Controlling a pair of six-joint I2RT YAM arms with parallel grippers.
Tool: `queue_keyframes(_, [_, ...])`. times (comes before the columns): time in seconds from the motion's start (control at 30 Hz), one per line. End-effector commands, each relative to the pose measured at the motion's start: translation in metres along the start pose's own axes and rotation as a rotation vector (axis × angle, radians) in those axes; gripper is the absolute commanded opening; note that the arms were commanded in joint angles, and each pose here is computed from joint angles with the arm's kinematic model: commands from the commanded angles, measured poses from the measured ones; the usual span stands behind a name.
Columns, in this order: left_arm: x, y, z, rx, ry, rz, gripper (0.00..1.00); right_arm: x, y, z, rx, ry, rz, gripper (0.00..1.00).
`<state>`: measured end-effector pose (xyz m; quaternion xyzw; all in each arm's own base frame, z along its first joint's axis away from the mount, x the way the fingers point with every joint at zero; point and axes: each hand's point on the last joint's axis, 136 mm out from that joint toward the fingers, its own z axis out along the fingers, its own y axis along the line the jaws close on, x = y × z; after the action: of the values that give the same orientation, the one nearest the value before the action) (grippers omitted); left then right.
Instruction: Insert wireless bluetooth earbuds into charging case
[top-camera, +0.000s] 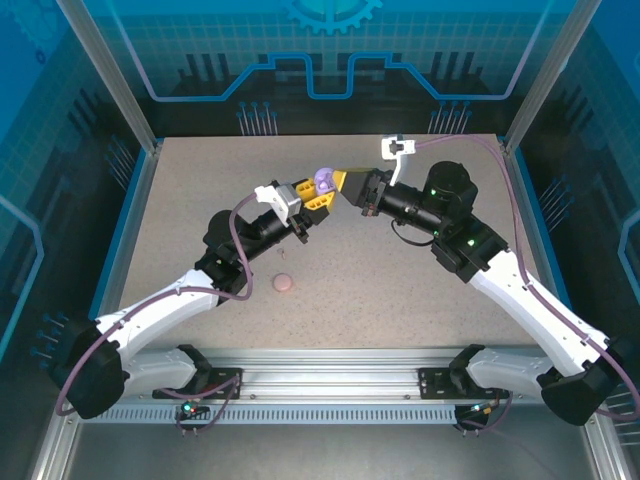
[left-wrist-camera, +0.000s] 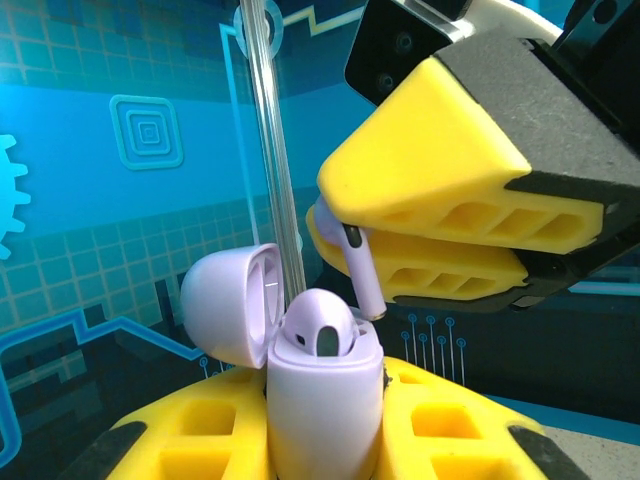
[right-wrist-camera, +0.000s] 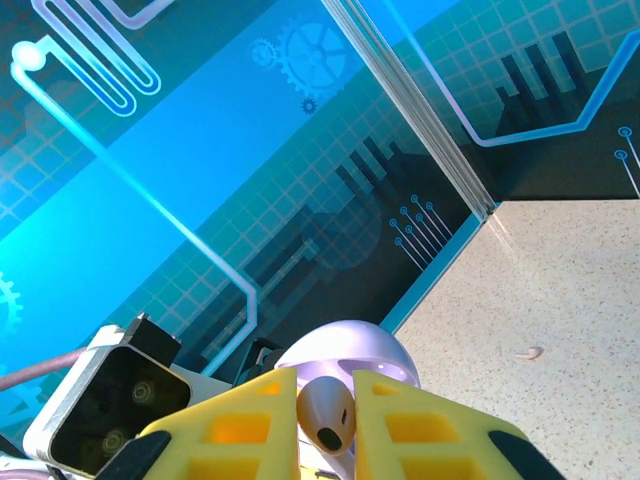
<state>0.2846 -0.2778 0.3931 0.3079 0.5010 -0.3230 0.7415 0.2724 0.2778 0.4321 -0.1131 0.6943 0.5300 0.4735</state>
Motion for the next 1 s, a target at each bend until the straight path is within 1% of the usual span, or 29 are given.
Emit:
queue_keyframes(0.0, [-0.025,-0.002,0.004,0.009,-0.072,0.009,0.0,-0.001,0.009,0.0,-0.039,-0.015,0.008,0.18])
queue_keyframes(0.43, [-0.026,-0.004,0.003,0.018,-0.074,0.003,0.0,0.0,0.005,0.006,-0.025,-0.013,0.005,0.17])
queue_keyframes(0.7, [-0.027,-0.004,0.003,0.017,-0.075,0.004,0.0,0.004,-0.005,0.011,0.009,-0.004,-0.009,0.16])
queue_keyframes(0.97, [-0.029,-0.003,0.003,0.01,-0.08,0.013,0.0,0.009,-0.009,0.004,0.029,0.009,-0.037,0.16])
